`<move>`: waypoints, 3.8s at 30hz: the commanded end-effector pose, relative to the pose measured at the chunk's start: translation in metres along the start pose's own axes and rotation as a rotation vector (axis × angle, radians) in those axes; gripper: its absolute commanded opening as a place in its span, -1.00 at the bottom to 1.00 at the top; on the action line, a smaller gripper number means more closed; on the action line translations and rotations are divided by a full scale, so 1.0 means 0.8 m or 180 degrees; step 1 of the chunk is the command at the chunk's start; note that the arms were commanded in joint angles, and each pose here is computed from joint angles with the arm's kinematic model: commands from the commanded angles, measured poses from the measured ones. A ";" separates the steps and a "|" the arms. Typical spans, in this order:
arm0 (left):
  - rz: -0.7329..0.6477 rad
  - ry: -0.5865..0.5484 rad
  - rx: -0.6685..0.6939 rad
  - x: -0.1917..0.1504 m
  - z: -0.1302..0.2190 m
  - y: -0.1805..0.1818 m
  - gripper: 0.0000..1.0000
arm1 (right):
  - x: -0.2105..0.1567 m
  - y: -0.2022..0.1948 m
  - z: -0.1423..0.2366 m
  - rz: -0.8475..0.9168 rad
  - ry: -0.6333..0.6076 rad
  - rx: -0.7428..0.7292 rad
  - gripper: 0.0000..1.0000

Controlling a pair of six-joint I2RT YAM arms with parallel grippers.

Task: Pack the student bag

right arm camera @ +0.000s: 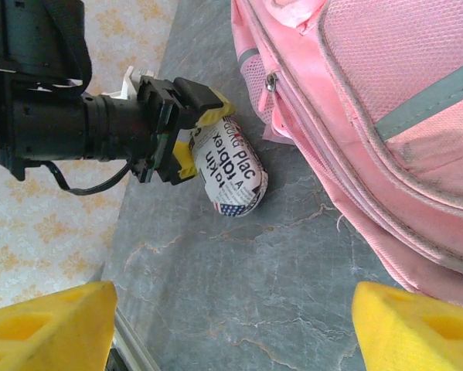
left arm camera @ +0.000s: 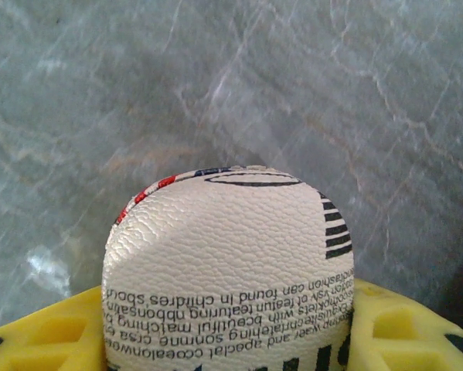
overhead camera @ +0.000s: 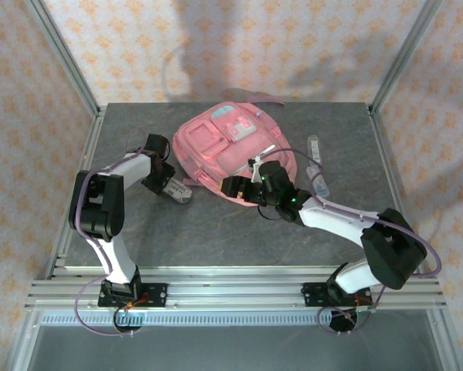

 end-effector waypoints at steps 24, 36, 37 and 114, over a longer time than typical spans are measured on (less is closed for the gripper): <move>-0.0454 0.0263 -0.1751 -0.118 0.204 -0.070 -0.20 | 0.018 0.060 -0.032 0.0058 0.0095 0.0757 0.50; -0.0635 0.0413 -0.2114 -0.144 0.230 -0.092 0.28 | 0.018 0.059 -0.027 0.0061 0.0025 0.0767 -0.28; -0.0654 0.0393 -0.2138 -0.143 0.232 -0.093 0.40 | 0.018 0.059 -0.025 0.0064 0.0005 0.0764 -0.33; -0.4956 -0.1858 -0.0274 -0.311 0.059 -0.195 0.45 | 0.072 -0.100 0.206 -0.0707 -0.1349 -0.0435 -0.35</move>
Point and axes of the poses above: each hand's point on the last joint's axis, 136 mm out from that joint toward the fingers, its own z axis back along the fingers, its own y axis along the line the jaws close on, x = y × z, the point moved 7 cm from there along z, back along the fingers, and after that the axes turned 2 degrees about z, right-handed, at the moved point
